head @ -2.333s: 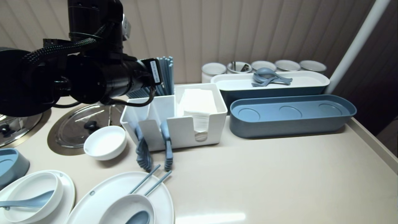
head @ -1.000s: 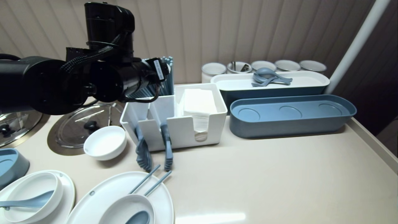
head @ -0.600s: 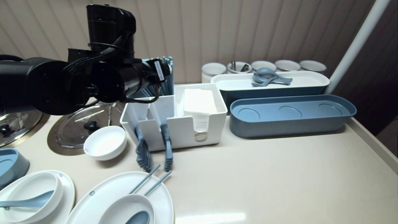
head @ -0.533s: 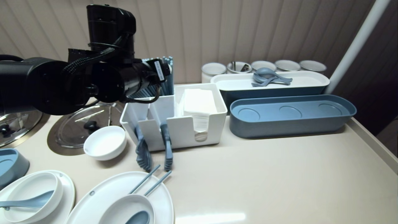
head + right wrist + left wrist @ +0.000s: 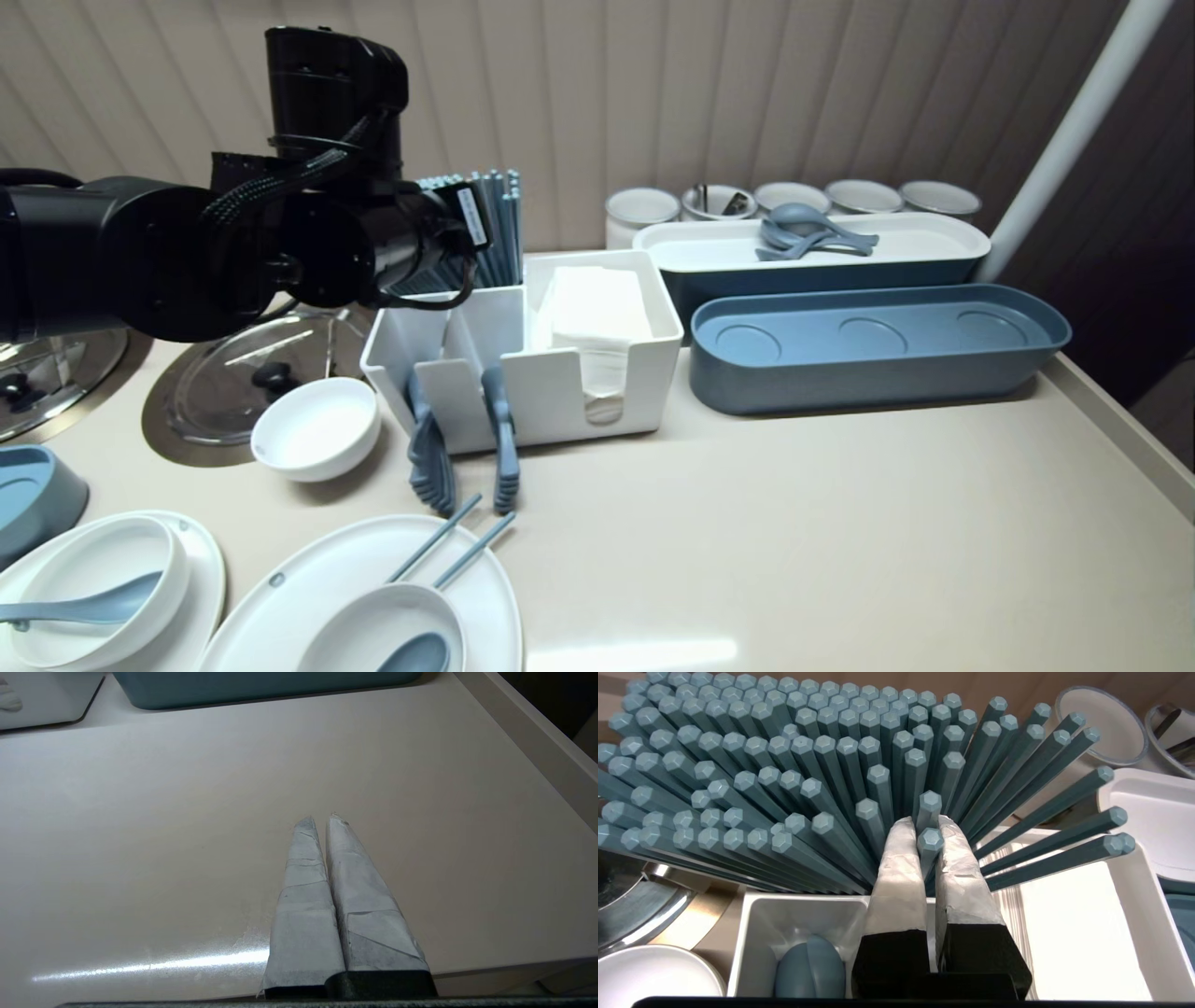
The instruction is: Pick the chopsticks and place it on the plate
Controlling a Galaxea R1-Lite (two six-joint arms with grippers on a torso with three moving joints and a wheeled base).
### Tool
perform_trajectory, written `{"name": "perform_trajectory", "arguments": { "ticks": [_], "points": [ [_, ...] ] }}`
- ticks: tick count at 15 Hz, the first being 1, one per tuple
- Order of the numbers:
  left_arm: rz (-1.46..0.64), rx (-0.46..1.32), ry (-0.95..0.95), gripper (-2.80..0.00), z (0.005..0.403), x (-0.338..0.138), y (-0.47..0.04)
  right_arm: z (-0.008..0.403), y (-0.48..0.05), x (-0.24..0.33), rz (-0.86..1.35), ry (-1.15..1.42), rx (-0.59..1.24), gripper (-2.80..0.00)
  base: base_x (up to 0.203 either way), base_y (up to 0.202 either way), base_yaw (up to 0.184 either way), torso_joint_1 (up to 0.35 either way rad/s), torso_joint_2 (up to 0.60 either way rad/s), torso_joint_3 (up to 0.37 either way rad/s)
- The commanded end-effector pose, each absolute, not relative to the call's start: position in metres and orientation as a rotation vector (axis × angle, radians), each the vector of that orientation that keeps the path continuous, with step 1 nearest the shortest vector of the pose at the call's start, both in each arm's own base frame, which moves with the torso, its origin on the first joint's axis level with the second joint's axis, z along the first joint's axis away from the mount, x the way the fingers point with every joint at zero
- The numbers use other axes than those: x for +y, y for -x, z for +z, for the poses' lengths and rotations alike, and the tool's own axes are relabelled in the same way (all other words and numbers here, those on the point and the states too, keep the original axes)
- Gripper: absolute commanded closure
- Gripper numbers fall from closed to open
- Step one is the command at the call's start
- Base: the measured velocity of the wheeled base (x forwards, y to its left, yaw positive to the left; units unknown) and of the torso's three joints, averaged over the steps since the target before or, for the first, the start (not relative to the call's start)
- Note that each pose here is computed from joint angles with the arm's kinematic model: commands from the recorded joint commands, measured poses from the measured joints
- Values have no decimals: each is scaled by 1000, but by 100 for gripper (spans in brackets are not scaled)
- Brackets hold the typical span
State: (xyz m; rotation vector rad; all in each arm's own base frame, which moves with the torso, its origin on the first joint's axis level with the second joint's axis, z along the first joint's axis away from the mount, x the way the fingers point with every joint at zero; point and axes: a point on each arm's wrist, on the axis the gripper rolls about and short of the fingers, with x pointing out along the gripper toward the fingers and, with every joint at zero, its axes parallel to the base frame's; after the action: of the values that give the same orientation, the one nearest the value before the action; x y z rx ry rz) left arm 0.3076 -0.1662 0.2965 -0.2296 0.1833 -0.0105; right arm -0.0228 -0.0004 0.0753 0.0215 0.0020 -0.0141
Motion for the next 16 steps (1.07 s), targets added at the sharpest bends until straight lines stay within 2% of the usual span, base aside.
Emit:
{"name": "perform_trajectory", "arguments": {
  "ticks": [1, 6, 11, 16],
  "points": [
    [-7, 182, 231, 0, 296, -166, -308, 75, 23, 0, -14, -21, 1, 0, 0, 0, 0, 0, 0, 0],
    [-14, 167, 241, 0, 303, -164, -303, 75, 23, 0, -14, -21, 3, 0, 0, 0, 0, 0, 0, 0],
    [-52, 48, 303, 0, 351, -140, -261, 75, 23, 0, -14, -21, 1, 0, 0, 0, 0, 0, 0, 0],
    [-57, 25, 261, 0, 369, -124, -233, 75, 23, 0, -14, -21, 1, 0, 0, 0, 0, 0, 0, 0]
  ]
}}
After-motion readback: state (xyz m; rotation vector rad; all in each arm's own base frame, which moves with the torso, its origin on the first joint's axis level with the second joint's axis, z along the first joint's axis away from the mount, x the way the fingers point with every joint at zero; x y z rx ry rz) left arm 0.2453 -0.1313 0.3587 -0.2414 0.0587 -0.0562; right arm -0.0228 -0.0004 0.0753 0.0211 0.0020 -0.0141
